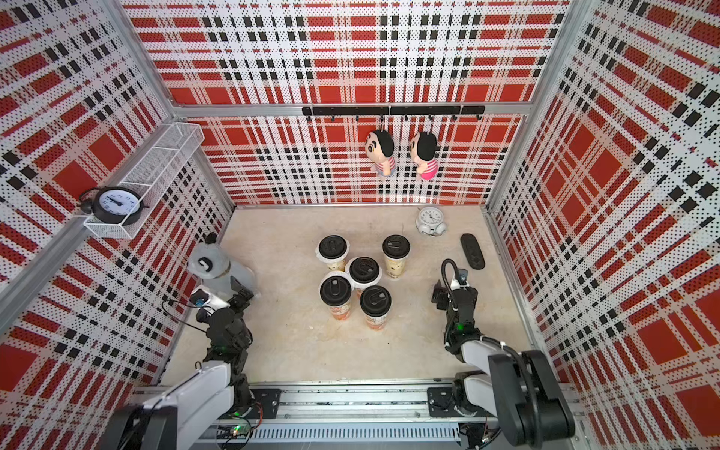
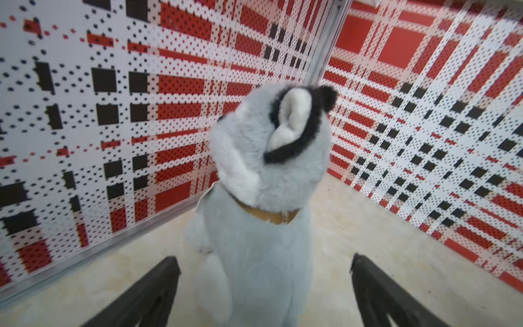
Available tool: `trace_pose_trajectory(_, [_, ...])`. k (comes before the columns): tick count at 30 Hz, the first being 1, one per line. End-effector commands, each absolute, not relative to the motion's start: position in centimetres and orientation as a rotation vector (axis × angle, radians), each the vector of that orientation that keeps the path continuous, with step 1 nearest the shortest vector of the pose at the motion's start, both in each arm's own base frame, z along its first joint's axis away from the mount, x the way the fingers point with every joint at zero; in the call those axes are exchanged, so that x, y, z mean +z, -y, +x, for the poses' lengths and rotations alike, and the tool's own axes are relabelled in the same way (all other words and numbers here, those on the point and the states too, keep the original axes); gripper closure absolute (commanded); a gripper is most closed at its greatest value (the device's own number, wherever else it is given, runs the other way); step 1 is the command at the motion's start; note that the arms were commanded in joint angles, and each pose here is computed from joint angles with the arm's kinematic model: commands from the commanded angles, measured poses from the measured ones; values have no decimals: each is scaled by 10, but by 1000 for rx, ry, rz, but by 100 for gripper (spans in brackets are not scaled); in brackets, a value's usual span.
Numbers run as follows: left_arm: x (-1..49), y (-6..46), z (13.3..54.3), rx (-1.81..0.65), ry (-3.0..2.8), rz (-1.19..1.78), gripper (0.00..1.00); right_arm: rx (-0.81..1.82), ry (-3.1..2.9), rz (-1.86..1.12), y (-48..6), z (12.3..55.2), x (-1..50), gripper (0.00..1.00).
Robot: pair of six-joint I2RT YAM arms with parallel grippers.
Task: Put the leak-proof paper on the milk tea cups
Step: Reset both arms
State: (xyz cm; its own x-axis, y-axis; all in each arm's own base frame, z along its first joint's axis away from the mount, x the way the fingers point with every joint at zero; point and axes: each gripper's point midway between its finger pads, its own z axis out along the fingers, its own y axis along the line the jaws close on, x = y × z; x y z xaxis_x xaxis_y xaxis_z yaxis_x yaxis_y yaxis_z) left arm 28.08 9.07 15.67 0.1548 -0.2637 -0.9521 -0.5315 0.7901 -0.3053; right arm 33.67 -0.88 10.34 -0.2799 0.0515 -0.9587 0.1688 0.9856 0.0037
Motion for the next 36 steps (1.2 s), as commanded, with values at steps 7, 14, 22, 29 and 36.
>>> trace_pose_trajectory(7, [173,-57,326,172,-1374,-384,2,-132,-1527,90,11,360,149,4])
trace_pose_trajectory(14, [158,-47,366,166,-1509,-324,2,-149,-1688,172,24,386,129,0])
trace_pose_trajectory(22, [158,-45,366,189,-1511,-321,2,-154,-1660,175,25,383,133,0])
trace_pose_trajectory(29, [158,-45,367,192,-1515,-320,2,-164,-1664,184,27,383,132,0])
trace_pose_trajectory(36, [157,-44,369,189,-1522,-318,2,-163,-1666,184,27,383,132,0])
